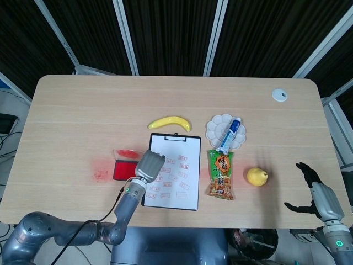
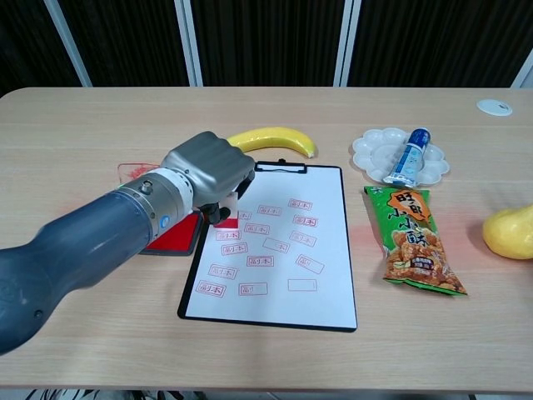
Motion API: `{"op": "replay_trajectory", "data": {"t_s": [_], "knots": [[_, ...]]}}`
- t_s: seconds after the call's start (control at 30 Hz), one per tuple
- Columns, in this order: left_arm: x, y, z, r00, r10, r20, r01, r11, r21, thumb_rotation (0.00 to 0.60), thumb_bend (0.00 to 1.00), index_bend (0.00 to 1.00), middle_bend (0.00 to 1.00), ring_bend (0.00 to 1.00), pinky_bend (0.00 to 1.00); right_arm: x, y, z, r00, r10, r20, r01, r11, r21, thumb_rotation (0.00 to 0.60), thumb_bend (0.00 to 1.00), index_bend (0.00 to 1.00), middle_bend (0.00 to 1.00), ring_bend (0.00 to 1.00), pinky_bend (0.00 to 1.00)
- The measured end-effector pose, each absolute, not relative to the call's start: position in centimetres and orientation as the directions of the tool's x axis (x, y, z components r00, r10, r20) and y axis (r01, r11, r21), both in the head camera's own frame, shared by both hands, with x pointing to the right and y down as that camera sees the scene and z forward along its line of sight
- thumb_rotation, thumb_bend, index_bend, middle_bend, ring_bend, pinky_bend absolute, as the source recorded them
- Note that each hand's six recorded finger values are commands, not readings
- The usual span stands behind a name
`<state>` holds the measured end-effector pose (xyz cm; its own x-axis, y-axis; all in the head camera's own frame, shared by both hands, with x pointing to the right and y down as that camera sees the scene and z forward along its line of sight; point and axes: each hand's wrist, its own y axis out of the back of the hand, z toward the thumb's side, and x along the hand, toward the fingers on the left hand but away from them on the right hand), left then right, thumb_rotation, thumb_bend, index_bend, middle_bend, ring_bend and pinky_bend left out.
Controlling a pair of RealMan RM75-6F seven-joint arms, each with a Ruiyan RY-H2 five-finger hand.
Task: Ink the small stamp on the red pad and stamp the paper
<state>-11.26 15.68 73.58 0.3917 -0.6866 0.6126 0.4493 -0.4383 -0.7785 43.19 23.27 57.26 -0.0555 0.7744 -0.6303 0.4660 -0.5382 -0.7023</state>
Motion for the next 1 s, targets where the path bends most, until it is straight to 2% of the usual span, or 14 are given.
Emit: {"op": "replay_trajectory", "data": {"t_s": [1.0], "knots": [[-11.21,15.92,74.59,0.384,-0.674,0.631,0.467,-0.448,-0.763,0.600,0.61,0.74,0.78,0.89,1.00,43.24,23.24,57.27,-0.058,0.774,-0.630,0.471,-0.535,-0.701,0.600,0.05,0.10,0.00,0.00,0.22]]}}
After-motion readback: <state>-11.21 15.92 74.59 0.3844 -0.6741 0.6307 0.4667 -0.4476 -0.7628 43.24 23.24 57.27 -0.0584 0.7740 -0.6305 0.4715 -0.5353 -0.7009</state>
